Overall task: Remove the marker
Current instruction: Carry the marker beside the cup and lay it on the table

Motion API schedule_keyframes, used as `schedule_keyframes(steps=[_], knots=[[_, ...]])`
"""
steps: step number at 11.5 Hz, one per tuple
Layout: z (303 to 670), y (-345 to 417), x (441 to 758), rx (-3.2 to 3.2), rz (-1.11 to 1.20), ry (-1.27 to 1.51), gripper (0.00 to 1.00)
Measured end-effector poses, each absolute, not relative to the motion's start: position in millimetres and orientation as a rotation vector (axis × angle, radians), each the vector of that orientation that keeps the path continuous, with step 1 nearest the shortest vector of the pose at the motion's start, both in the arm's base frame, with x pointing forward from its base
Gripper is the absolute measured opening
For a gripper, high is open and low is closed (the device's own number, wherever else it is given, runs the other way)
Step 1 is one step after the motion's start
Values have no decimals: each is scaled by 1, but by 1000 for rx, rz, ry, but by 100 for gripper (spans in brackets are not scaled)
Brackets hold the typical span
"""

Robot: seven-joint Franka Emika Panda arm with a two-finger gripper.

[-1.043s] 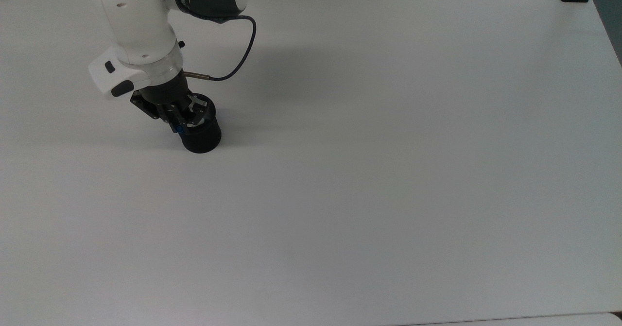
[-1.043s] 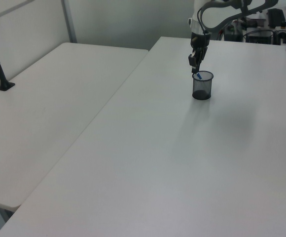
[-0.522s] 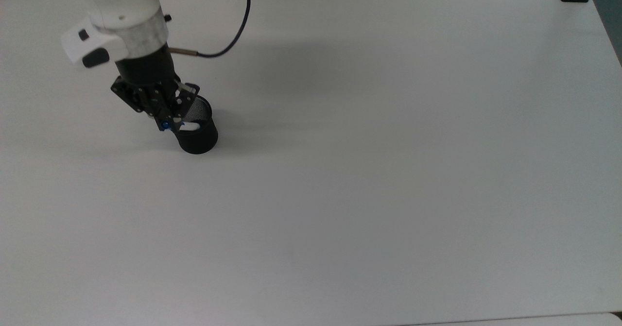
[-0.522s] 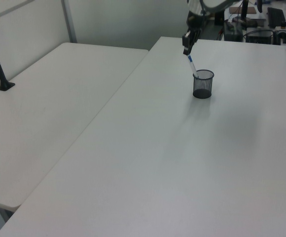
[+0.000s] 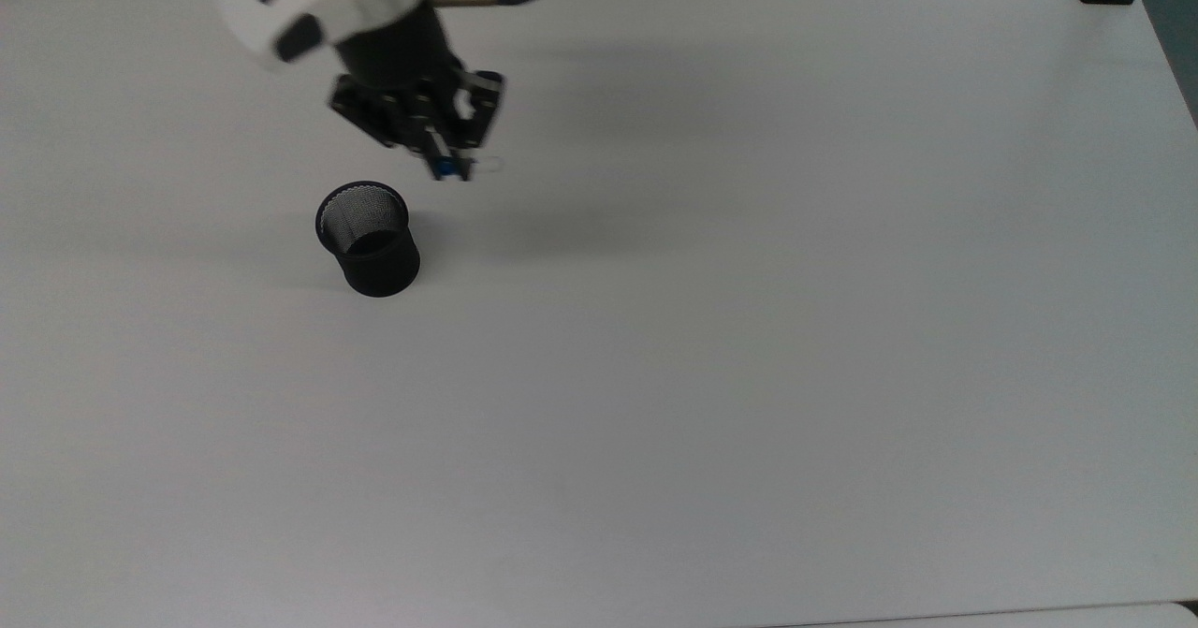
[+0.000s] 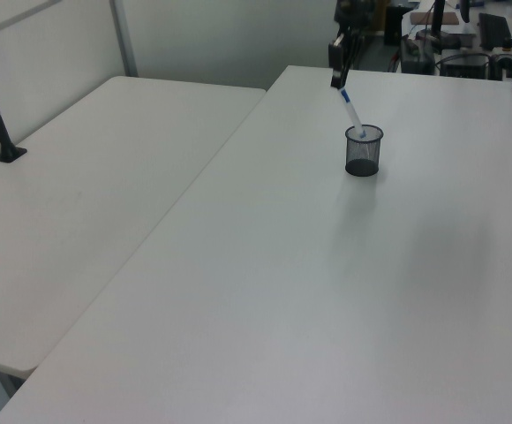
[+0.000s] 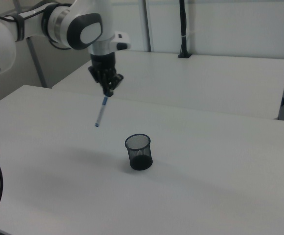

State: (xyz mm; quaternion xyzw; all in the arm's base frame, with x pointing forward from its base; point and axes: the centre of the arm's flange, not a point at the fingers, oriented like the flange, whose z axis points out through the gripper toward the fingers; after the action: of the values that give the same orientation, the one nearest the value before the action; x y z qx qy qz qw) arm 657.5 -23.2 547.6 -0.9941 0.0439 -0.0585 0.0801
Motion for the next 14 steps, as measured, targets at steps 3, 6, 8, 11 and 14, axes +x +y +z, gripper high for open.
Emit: schedule_keyframes(steps=[3, 6, 8, 11, 14], knots=[[483, 56, 666, -2987, 9, 53, 19], [410, 87, 672, -3010, 180, 6, 19], [385, 88, 675, -3017, 233, 9, 19], [383, 86, 675, -3035, 234, 2, 33], [384, 82, 676, -3063, 233, -9, 80]])
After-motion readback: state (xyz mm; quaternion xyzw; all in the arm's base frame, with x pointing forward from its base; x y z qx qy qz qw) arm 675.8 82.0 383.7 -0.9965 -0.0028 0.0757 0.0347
